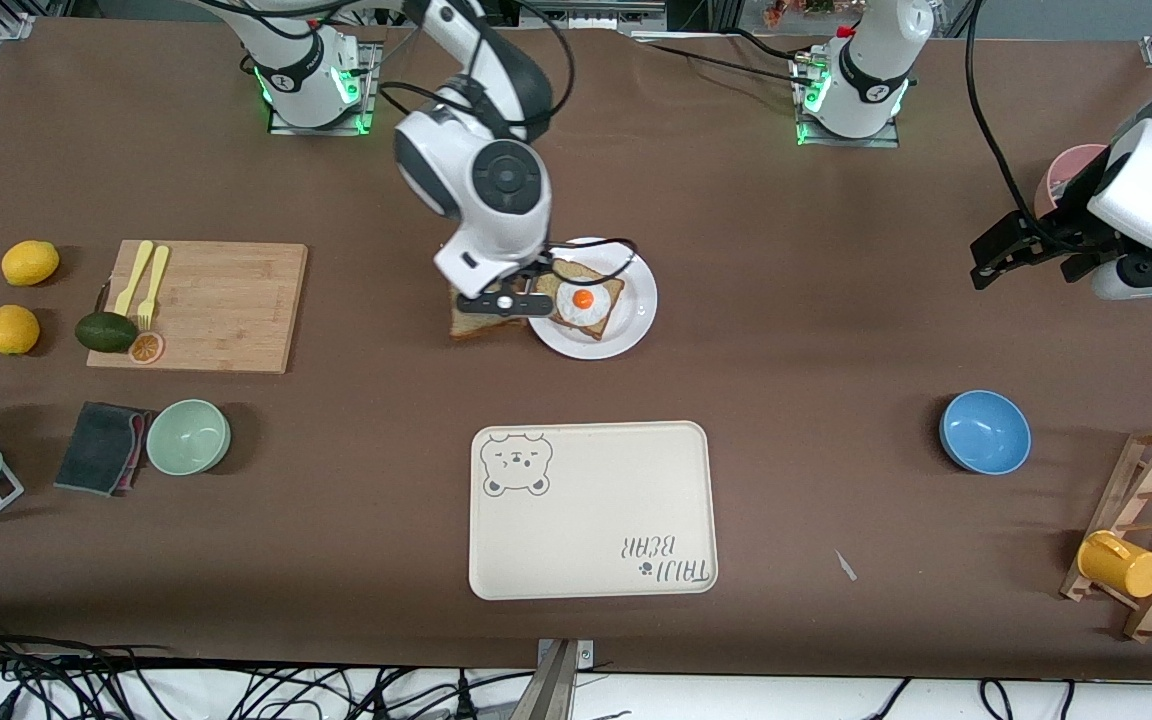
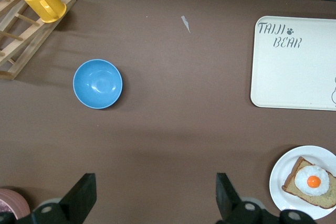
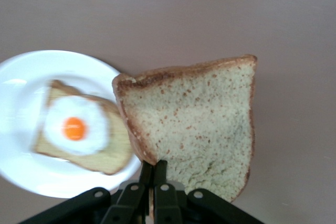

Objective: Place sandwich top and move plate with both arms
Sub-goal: 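Carry the bread slice over the egg toast on the white plate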

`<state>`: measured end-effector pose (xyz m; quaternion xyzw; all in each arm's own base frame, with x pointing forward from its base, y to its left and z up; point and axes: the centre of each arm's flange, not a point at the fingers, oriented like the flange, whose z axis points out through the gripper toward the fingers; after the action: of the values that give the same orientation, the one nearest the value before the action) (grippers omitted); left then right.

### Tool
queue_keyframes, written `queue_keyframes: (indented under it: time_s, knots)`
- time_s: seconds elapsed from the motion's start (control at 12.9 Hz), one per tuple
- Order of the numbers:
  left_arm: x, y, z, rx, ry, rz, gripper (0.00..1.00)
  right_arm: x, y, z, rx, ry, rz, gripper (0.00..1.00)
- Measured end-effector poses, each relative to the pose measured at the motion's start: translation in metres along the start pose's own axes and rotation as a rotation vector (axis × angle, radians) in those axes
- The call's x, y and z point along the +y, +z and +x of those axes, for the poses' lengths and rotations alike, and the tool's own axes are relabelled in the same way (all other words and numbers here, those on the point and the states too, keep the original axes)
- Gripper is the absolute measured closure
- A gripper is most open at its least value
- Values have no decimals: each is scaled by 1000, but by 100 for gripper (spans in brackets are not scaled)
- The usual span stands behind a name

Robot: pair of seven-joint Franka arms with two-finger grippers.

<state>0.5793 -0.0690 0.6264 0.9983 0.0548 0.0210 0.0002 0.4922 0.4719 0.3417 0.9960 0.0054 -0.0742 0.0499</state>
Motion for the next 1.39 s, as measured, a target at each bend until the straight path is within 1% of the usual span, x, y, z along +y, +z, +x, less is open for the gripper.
queue_keyframes:
  time_s: [0.15,0.23,0.39,0.46,0.62,0.77,0.85,1.01,1.16,1.24,1.39]
  knots:
    - [-4,1,1,-2,-8,1,0,-27,-2,9,12,-15,35,96]
    - [-6,2,2,-5,-11,2,0,-42,5,7,18,-40,30,96]
    - [-8,3,3,-7,-15,2,0,-79,31,-14,66,-130,-43,96]
    - [-8,3,3,-7,-14,2,0,-97,46,-29,74,-169,-67,96]
    - [-5,3,2,-7,-9,1,0,-128,66,-60,78,-231,-84,96]
    - [-4,0,2,-1,-7,0,0,-146,71,-83,86,-269,-92,96]
    - [-4,-3,2,5,-7,-2,0,-148,70,-86,91,-275,-93,96]
    - [-3,-6,2,12,-6,-3,0,-144,67,-78,105,-272,-101,96]
    - [-1,-7,2,14,-2,-4,0,-137,68,-67,144,-285,-138,96]
    - [1,-7,2,14,1,-4,0,-136,72,-64,153,-291,-153,96]
    - [1,-8,1,14,2,-4,0,-140,88,-67,147,-303,-168,96]
